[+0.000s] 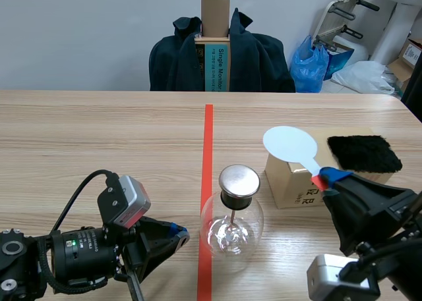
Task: Do the electroscope experiment.
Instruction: 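Move the plate toward and away from the electroscope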
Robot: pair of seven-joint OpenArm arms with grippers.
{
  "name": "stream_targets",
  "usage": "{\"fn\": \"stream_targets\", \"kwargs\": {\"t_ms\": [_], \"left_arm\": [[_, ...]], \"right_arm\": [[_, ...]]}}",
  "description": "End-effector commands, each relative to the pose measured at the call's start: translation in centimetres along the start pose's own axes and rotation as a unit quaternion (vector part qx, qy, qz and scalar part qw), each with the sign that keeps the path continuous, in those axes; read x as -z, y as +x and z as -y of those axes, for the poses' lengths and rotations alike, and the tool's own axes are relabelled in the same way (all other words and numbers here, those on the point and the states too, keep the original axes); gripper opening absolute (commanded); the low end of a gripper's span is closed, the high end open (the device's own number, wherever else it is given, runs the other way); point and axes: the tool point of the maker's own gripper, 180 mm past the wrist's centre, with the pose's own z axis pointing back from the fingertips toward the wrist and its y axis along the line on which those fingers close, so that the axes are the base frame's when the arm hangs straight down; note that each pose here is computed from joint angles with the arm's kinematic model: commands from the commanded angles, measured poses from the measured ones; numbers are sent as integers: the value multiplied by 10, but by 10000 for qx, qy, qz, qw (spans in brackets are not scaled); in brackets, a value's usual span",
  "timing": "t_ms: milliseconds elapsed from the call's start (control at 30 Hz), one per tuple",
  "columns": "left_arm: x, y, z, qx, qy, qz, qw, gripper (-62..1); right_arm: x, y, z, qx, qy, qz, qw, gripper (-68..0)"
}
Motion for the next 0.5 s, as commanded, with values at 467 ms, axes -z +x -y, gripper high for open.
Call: {"fn": "stream_targets", "kwargs": {"t_ms": [467], "left_arm": [[2, 11, 0, -8, -3, 195, 9998, -590]], "right_arm": [[-4, 41, 10, -177, -150, 1342, 9907, -669]]}}
